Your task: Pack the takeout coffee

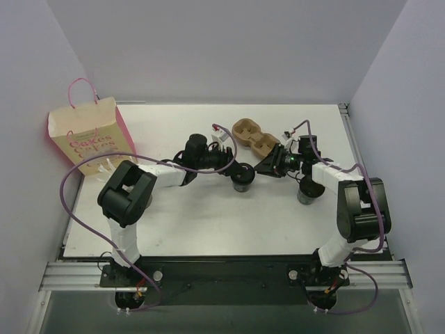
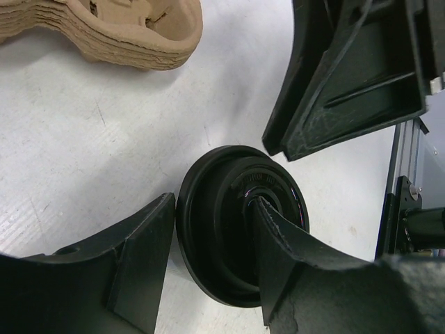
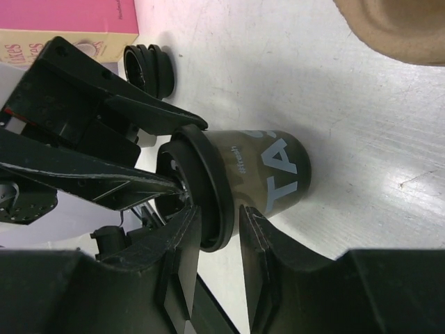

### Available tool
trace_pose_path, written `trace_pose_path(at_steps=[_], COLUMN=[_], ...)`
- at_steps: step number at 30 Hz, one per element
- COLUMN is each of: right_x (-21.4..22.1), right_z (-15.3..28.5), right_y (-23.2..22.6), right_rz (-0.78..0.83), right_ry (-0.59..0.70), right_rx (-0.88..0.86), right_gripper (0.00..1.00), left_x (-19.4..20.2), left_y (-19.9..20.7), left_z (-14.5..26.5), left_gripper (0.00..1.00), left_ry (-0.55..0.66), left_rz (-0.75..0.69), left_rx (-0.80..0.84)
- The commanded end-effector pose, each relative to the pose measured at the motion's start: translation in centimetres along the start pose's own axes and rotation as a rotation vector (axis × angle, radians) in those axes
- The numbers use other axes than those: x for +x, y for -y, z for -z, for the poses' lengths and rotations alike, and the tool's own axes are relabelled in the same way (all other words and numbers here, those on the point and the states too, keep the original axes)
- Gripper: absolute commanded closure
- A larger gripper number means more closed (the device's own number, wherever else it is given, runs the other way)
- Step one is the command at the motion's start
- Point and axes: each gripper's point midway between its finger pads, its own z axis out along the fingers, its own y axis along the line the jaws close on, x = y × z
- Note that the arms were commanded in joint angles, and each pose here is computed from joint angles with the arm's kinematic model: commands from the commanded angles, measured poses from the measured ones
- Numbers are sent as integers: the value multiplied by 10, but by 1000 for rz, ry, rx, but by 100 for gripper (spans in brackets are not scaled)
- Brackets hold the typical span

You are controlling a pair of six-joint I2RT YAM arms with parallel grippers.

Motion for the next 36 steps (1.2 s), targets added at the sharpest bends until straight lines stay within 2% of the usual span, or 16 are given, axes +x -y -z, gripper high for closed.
trace_pose_path(at_steps=[1, 11, 22, 29, 33, 36], right_x=[-11, -1, 47, 69, 65, 46], right_z=[-3, -15, -17, -19, -21, -20], right_y=[-16, -1, 67, 95, 95, 78], right_rz=[71, 35, -126, -196, -184, -151], right_ry=[-15, -48, -68, -54, -45, -26], right_rx=[-89, -77, 142, 217, 213, 183], right_gripper=[71, 75, 82, 84, 84, 83], left_x=[167, 171, 191, 201, 204, 206], left_y=[-61, -63, -73, -77, -81, -81], left_z=[35, 33, 46, 50, 53, 58], left_gripper=[44, 44, 44, 44, 45, 45], left_ry=[-460, -458, -452, -447, -434, -407], left_rz=[185, 202, 236, 252, 268, 286], left_rx=[-235, -236, -316, -350, -388, -411])
